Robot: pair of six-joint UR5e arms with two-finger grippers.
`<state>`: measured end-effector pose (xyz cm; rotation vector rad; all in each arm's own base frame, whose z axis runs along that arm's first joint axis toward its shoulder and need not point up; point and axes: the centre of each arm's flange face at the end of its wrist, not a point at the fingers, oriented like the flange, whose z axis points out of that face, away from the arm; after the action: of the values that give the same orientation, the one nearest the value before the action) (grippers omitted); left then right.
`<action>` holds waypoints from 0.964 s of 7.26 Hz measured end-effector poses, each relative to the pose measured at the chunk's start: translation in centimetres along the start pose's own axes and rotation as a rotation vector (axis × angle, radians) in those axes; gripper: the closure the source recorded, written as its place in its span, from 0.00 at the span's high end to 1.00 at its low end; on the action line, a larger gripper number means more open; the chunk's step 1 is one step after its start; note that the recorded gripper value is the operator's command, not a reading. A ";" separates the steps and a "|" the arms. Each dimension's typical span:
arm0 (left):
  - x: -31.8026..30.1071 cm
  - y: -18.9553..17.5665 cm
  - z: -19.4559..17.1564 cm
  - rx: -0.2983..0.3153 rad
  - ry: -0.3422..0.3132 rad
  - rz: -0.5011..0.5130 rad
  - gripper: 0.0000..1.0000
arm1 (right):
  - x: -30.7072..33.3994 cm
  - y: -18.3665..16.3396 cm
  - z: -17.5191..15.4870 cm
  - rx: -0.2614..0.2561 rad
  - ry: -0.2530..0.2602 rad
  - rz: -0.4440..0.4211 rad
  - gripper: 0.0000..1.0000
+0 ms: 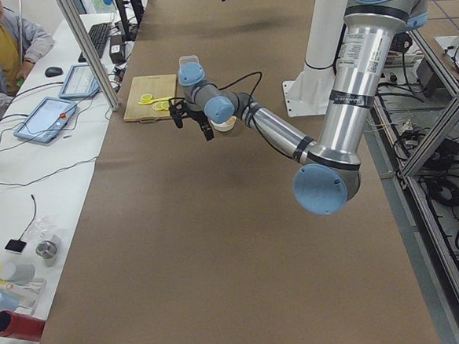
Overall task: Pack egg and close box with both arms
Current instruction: 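Move the left gripper over the white bowl and lower toward the egg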
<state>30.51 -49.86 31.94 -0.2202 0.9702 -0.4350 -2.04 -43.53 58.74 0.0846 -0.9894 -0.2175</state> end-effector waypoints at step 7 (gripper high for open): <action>12.1 12.1 9.6 0.060 -0.152 -0.298 0.98 | -0.4 -0.4 1.3 -0.027 -0.004 -0.013 1.00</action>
<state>47.55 -44.62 23.67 -0.3404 0.7762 -0.7088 -3.40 -43.81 59.03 0.0662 -0.9897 -0.2428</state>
